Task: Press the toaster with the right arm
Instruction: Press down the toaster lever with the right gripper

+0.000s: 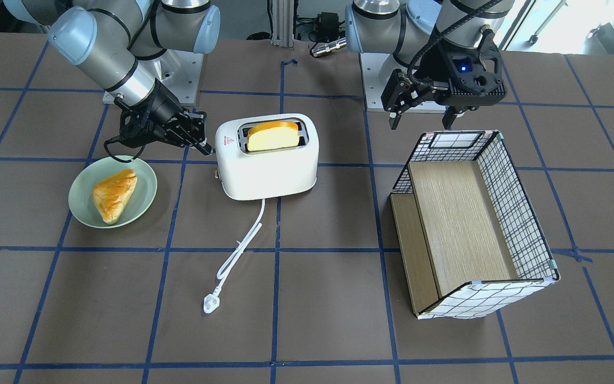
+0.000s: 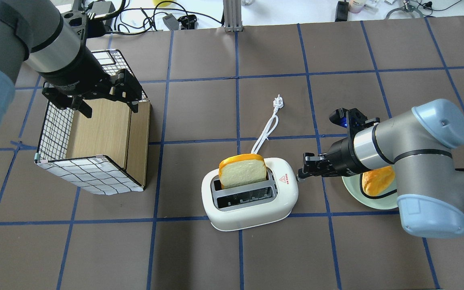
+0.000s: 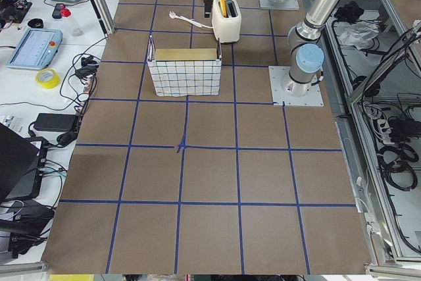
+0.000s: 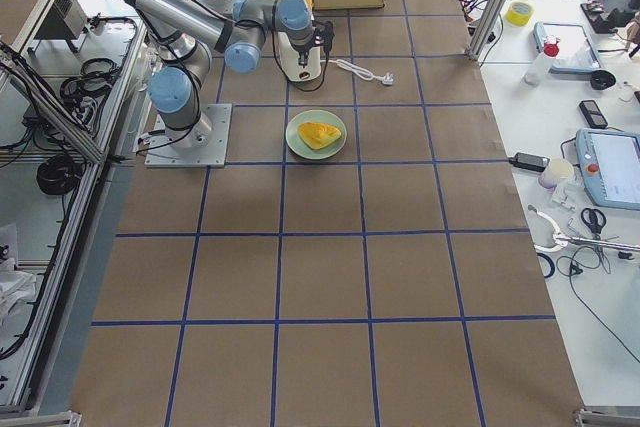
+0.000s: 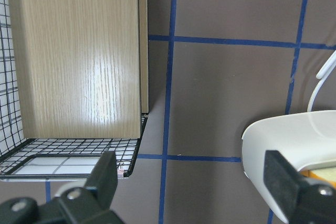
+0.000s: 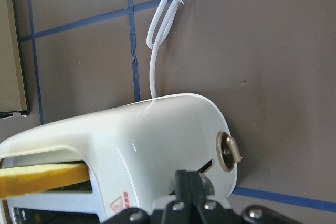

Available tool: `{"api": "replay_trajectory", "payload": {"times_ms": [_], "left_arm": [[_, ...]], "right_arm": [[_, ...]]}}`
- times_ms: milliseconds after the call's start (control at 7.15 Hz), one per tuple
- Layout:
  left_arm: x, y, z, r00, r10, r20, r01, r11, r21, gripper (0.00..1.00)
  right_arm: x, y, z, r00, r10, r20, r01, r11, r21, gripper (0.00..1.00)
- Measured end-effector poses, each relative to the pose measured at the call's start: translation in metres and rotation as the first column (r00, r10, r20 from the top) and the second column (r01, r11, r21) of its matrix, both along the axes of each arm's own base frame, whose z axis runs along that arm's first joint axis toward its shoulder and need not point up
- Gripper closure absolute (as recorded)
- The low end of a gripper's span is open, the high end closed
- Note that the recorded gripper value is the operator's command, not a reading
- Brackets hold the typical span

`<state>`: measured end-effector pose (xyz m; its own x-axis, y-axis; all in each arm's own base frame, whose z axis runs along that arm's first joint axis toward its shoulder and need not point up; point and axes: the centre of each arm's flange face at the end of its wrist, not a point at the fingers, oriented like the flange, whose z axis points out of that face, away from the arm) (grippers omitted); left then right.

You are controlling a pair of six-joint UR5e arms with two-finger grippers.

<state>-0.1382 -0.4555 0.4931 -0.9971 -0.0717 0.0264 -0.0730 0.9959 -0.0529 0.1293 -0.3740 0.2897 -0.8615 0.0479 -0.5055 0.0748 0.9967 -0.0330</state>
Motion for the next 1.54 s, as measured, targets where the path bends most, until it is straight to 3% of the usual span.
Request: {"api": "replay_trajectory", "payload": {"times_ms": [978,1538], "left_arm": [[0.0,0.0,0.0,1.0,0.0,0.001,0.0,1.0,0.0,0.0],[0.0,0.0,0.0,1.0,0.0,0.0,0.0,1.0,0.0,0.0]], "right_arm": [[0.001,0.012,-0.038,0.999,0.04,0.001,-0.04,0.996,0.074,1.0],[-0.002,0.0,-0.051,0.999,0.032,-0.005,-0.032,0.997,0.068,1.0]]}}
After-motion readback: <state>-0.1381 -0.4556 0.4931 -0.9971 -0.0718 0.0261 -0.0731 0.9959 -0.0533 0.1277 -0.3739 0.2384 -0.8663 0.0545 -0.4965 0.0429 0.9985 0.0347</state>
